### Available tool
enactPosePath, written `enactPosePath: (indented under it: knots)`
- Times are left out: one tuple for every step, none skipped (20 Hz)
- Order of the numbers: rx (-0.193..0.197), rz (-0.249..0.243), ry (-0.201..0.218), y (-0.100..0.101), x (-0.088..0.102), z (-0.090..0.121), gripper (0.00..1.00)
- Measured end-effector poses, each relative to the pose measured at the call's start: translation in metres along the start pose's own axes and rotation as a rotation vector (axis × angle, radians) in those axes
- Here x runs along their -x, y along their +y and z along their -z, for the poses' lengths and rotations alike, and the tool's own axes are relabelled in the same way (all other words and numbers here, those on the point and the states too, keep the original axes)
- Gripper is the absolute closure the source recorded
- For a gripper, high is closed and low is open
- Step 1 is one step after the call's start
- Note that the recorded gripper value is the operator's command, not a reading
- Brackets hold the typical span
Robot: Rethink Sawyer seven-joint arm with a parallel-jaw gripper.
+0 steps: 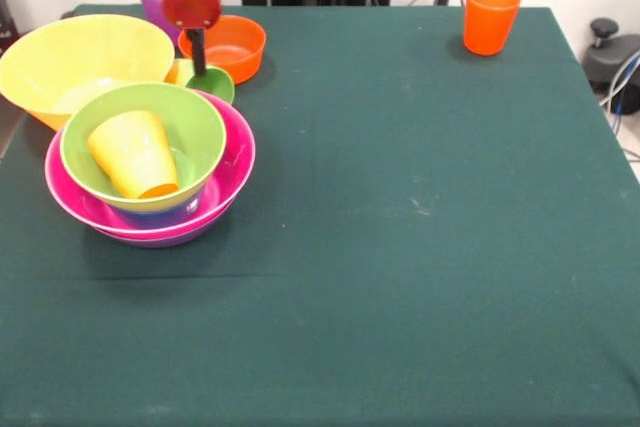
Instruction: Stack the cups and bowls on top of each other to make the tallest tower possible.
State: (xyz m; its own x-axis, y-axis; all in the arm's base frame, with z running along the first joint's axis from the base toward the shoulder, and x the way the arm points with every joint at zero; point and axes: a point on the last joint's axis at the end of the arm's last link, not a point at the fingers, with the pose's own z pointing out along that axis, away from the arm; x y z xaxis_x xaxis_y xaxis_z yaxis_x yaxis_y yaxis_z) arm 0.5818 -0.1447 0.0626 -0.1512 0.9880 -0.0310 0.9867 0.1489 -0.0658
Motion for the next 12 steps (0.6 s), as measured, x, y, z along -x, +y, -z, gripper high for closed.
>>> enactPosePath:
  knots:
    - [0.001, 0.024, 0.002, 0.001, -0.004, -0.001, 0.00]
    - [0.002, 0.049, 0.004, 0.001, -0.008, -0.001, 0.00]
    - [0.002, 0.073, 0.006, 0.002, -0.012, -0.002, 0.00]
    - [0.003, 0.097, 0.008, 0.002, -0.016, -0.002, 0.00]
    - [0.005, 0.118, 0.009, 0.003, -0.020, -0.002, 0.00]
    - [0.009, 0.138, 0.011, 0.005, -0.023, -0.002, 0.00]
    - [0.012, 0.159, 0.013, 0.007, -0.027, -0.003, 0.00]
    - [0.015, 0.179, 0.015, 0.009, -0.031, -0.003, 0.00]
    - [0.016, 0.186, 0.016, 0.009, -0.032, -0.003, 0.00]
    - [0.019, 0.206, 0.018, 0.011, -0.036, -0.004, 0.00]
    - [0.022, 0.227, 0.020, 0.012, -0.039, -0.004, 0.00]
    - [0.025, 0.247, 0.023, 0.013, -0.043, -0.005, 0.00]
